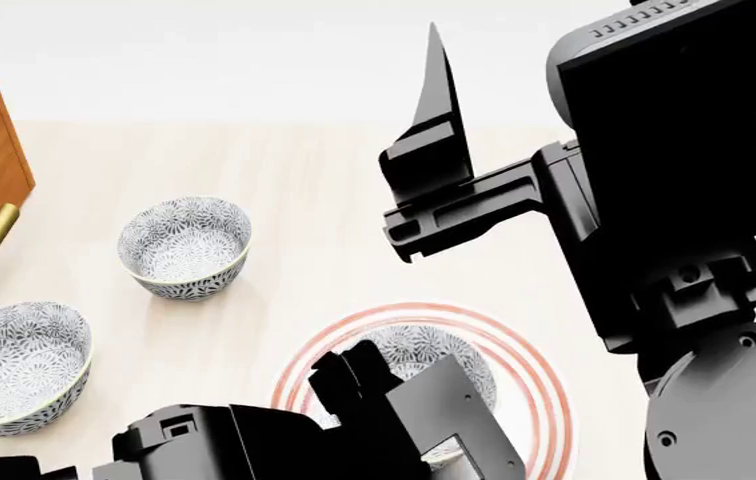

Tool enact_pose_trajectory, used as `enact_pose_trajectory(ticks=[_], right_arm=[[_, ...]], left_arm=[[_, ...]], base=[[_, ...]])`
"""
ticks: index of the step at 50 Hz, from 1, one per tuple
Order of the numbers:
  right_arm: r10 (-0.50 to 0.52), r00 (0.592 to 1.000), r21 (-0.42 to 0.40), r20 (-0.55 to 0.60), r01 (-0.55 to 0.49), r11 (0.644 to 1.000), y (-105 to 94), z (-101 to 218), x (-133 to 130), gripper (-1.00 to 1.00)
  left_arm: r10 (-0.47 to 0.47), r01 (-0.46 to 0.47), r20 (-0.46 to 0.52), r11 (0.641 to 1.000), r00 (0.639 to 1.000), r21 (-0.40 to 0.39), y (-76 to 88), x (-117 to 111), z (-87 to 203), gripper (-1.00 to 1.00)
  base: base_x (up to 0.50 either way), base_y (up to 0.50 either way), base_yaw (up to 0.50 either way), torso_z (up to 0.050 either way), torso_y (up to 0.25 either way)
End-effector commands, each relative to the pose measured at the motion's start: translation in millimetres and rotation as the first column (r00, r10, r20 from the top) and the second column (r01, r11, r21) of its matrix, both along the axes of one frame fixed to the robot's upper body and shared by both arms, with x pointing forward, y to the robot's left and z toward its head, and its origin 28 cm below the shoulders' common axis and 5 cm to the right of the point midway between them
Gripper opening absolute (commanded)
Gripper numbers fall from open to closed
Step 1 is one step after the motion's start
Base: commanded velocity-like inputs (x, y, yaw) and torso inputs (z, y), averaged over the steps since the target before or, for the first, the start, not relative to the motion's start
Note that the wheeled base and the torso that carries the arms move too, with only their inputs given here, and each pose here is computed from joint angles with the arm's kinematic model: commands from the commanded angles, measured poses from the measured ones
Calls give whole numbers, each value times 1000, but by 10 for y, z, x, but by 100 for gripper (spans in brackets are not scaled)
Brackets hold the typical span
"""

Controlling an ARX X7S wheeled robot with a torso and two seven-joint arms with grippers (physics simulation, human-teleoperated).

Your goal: Put the bowl at the front on the plate.

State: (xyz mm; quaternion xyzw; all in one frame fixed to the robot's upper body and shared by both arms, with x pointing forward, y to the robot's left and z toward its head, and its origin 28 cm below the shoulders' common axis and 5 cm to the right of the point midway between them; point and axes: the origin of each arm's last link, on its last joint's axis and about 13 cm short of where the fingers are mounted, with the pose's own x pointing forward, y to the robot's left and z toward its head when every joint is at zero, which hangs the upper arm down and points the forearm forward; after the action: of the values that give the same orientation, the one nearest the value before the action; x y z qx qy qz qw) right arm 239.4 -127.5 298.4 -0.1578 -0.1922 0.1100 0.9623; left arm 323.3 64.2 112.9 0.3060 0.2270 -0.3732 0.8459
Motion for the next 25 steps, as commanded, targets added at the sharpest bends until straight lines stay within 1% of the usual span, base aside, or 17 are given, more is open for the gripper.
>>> enact_pose_trajectory(ticks=[1,13,25], right_arm=[[2,1000,-2,1,-2,1000,5,-1,-3,100],[2,1000,-6,6,-2,1000,8,16,-14,100],[20,1000,-14,17,-20,1000,47,45,12,100]], left_arm=[[-8,8,16,1000,1000,-4,-4,5,-6,100],[-22,22,16,1000,1000,-18,-16,7,6,100],[-75,73,-21,994,997,-87,-47,65,177,100]], base=[[0,0,0,0,0],[0,0,0,0,0],[0,0,0,0,0]])
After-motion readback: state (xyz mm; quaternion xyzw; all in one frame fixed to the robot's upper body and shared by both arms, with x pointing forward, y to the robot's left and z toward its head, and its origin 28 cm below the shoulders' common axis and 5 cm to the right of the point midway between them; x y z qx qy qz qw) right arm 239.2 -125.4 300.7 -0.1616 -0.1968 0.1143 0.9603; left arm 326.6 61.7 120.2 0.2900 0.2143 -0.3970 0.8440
